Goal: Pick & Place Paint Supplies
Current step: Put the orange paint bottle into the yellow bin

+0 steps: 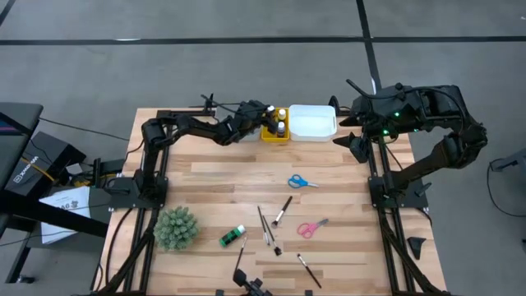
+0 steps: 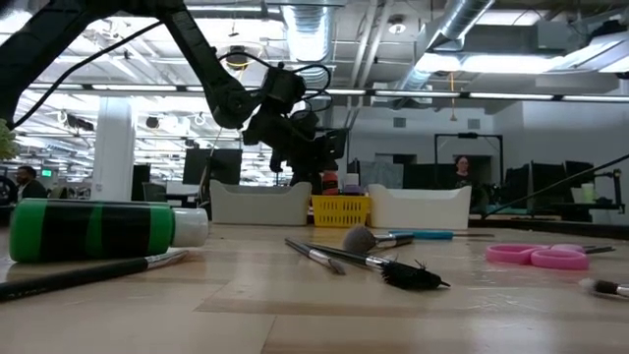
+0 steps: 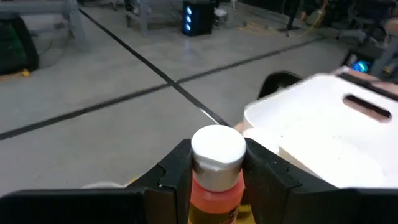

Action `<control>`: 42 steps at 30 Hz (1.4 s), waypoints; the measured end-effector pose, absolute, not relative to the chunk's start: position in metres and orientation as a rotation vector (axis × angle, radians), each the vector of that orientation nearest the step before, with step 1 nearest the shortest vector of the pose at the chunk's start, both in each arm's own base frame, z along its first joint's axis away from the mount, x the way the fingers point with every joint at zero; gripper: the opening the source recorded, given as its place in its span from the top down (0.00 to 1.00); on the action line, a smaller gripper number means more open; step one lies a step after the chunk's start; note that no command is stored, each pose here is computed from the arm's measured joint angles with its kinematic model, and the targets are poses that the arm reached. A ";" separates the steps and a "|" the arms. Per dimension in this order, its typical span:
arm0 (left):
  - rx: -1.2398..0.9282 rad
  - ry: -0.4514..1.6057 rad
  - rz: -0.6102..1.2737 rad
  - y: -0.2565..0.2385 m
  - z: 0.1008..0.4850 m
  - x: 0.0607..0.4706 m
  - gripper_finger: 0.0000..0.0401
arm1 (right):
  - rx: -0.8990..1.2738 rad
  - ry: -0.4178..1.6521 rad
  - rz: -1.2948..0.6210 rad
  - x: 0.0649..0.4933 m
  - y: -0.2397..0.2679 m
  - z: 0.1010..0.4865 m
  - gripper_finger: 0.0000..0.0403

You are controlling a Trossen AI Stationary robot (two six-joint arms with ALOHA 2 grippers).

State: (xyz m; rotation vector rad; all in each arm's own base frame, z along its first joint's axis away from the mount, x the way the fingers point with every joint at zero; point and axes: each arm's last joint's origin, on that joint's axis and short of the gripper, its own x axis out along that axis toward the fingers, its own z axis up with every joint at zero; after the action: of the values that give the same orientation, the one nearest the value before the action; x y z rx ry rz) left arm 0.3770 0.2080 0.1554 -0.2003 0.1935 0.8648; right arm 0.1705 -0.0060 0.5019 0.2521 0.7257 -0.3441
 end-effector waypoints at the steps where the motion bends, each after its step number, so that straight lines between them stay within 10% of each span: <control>1: -0.202 0.204 0.859 0.208 0.155 0.377 0.73 | 0.252 0.725 -0.344 0.170 -0.006 0.502 0.30; 42: -0.166 0.304 0.566 0.222 0.158 0.360 0.73 | 0.252 0.728 -0.354 0.170 -0.007 0.502 0.30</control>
State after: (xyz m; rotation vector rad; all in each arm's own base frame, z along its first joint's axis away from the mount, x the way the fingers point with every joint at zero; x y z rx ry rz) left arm 0.3601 0.2217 0.1580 -0.1662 0.3039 0.5656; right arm 0.1701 -0.0071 0.5017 0.2521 0.7278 -0.3545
